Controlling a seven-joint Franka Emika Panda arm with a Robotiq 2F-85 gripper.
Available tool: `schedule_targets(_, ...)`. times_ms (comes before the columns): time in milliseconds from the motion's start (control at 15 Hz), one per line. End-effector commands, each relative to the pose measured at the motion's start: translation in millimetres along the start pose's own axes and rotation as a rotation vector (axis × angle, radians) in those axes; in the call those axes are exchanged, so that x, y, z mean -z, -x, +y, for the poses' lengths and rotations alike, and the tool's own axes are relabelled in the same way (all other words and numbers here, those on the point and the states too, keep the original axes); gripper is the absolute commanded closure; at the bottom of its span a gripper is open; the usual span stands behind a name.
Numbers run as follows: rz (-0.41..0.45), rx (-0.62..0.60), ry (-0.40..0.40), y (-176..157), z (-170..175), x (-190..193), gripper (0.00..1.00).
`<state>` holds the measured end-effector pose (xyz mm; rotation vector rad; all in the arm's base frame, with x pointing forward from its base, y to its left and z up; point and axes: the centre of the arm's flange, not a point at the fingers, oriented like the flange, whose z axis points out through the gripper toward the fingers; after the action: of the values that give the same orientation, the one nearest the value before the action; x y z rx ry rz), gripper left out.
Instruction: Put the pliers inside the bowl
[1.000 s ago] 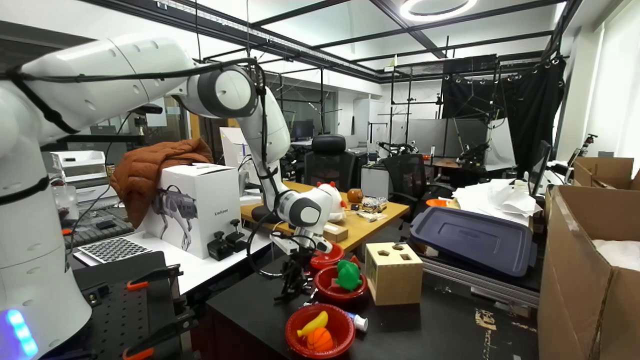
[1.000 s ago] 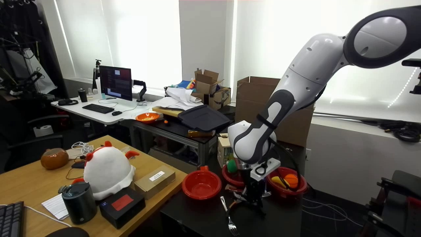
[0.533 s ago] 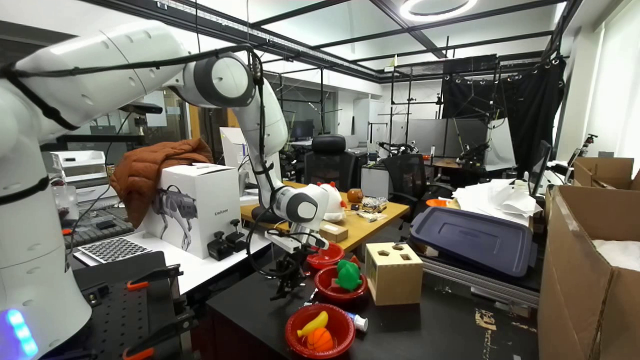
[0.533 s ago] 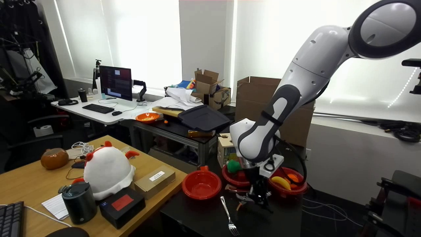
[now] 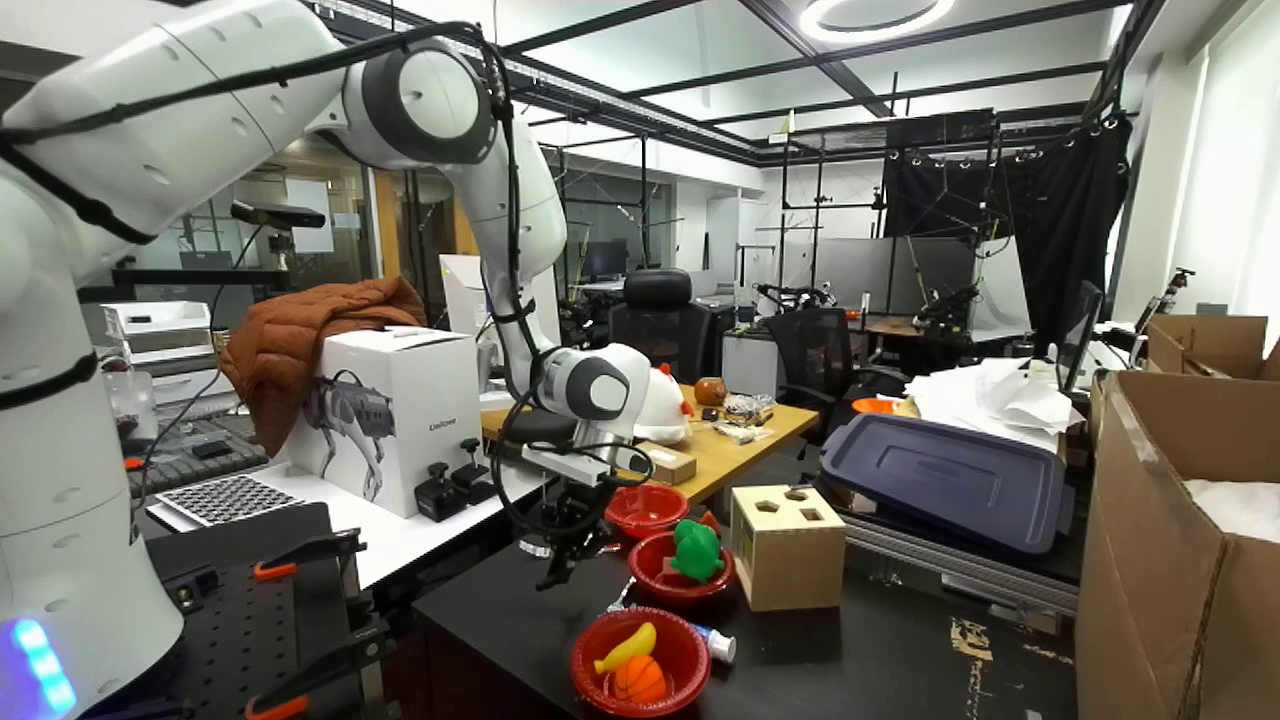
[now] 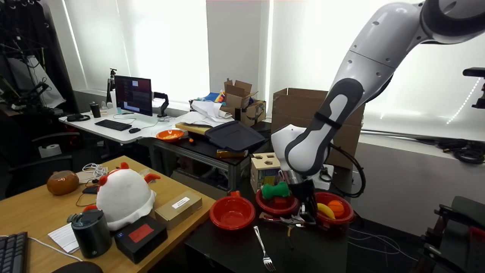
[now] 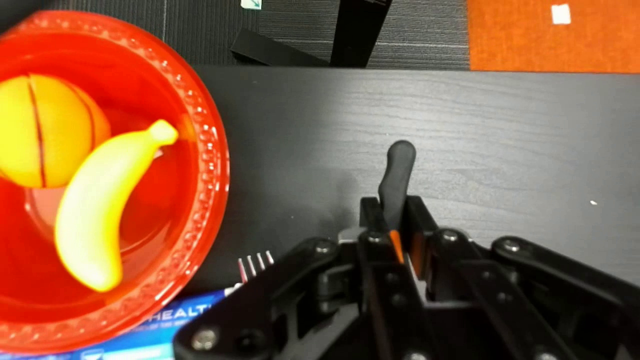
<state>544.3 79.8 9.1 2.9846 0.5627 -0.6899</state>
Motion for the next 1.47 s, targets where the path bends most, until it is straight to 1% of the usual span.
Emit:
schedule_targets(0, -0.004, 0.078, -0.006, 40.9, 4.0, 30.8, 0.96)
schedule_targets(267, 0.011, 0.076, -0.01, 57.8, 23.5, 48.0, 0.96)
schedule_targets(600, 0.004, 0.016, 0.002, 72.3, 55.5, 55.1, 0.96)
schedule_targets(1000, -0.063, -0.102, 0.055, 93.0, 108.3, 44.6, 0.96)
schedule_targets(1267, -0.126, -0.13, 0.082, 113.0, 133.8, 34.2, 0.96)
schedule_targets(1400, -0.16, -0.124, 0.093, 115.3, 139.0, 26.3, 0.96)
